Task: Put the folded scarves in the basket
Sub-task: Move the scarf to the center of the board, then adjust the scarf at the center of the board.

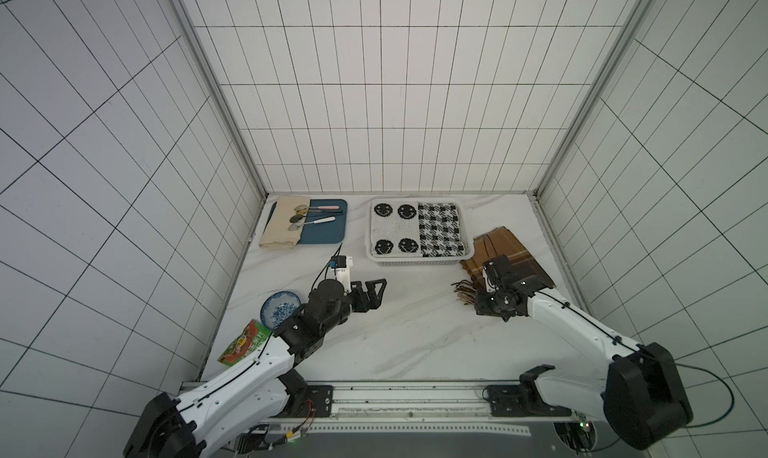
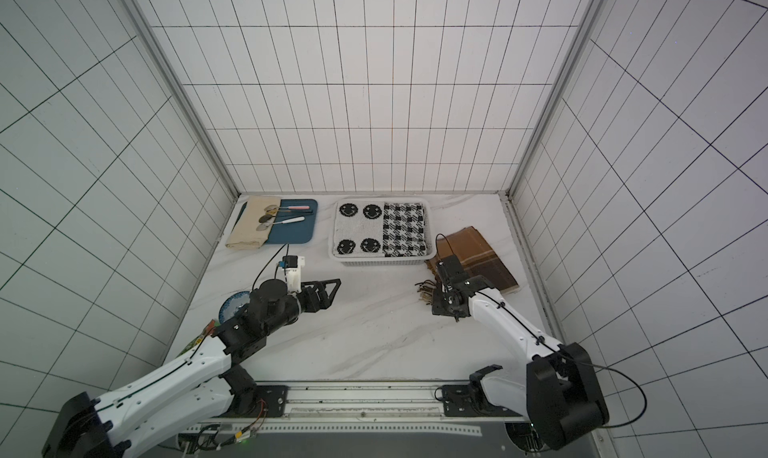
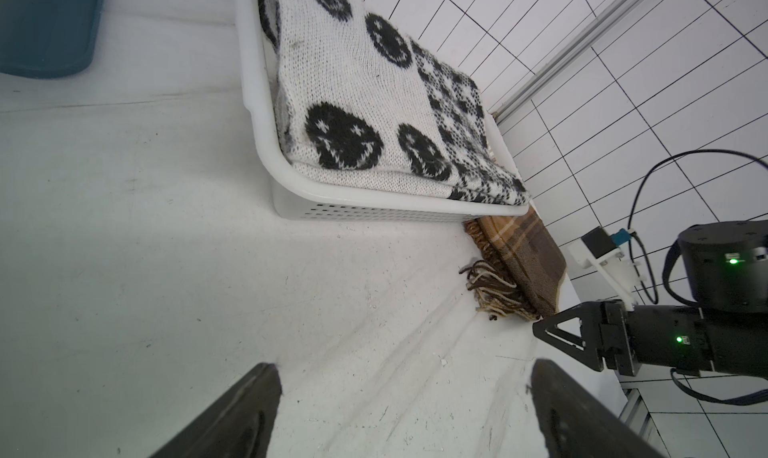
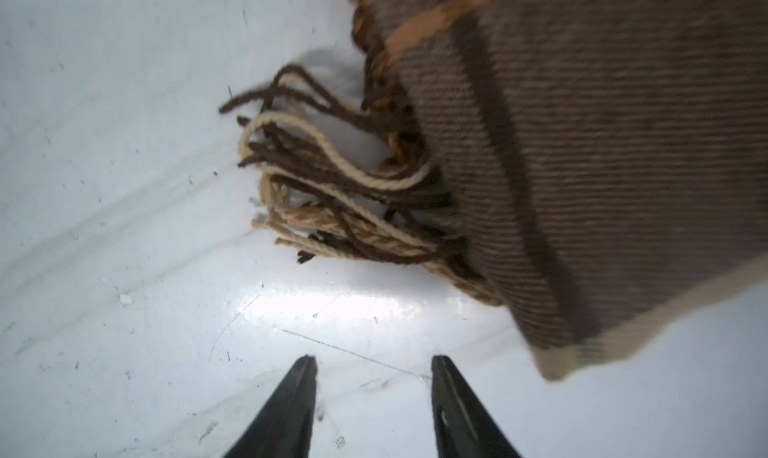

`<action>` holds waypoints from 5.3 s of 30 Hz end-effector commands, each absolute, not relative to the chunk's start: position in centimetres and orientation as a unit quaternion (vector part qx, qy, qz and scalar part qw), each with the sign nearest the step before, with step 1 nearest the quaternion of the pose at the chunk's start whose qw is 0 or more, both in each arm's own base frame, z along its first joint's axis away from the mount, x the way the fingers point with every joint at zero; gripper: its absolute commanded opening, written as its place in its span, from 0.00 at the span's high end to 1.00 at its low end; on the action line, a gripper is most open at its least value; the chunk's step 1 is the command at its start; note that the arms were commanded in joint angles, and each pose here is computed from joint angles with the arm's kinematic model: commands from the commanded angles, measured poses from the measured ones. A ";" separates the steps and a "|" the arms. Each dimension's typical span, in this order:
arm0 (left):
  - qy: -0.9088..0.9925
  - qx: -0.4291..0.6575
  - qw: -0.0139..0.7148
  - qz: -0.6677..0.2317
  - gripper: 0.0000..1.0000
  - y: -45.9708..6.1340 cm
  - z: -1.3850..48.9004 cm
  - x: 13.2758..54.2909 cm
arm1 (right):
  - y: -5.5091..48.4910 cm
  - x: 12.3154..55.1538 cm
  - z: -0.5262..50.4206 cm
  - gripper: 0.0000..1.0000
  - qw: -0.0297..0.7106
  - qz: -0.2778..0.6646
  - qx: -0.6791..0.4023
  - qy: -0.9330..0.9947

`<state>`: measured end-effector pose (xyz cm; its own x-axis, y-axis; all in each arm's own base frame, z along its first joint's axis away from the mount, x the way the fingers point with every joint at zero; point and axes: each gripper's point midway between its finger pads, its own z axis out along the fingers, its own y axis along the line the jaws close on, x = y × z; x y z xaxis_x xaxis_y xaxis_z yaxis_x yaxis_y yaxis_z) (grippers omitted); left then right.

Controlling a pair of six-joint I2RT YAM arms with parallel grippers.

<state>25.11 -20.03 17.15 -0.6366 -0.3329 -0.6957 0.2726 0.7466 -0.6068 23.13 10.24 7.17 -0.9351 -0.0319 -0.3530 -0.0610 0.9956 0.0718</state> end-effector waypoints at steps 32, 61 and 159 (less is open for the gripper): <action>0.827 -0.013 0.426 -0.368 0.03 -20.3 17.4 24.8 | 8.4 25.4 0.3 0.72 -0.013 -0.032 -0.014 0.999; 0.837 -0.004 0.403 -0.370 0.03 -21.3 16.0 25.1 | 20.7 6.8 -1.7 0.72 0.012 -0.022 -0.318 0.948; 0.911 0.109 0.263 -0.299 0.19 -26.8 5.1 28.2 | 15.4 18.3 4.4 0.17 0.230 0.232 0.003 0.945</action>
<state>28.04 -25.41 4.80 -0.8393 0.0250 -0.5431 0.3221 0.8277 -0.4596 19.42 16.92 6.81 -0.8647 0.0725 -0.4970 -0.1904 0.8684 0.4578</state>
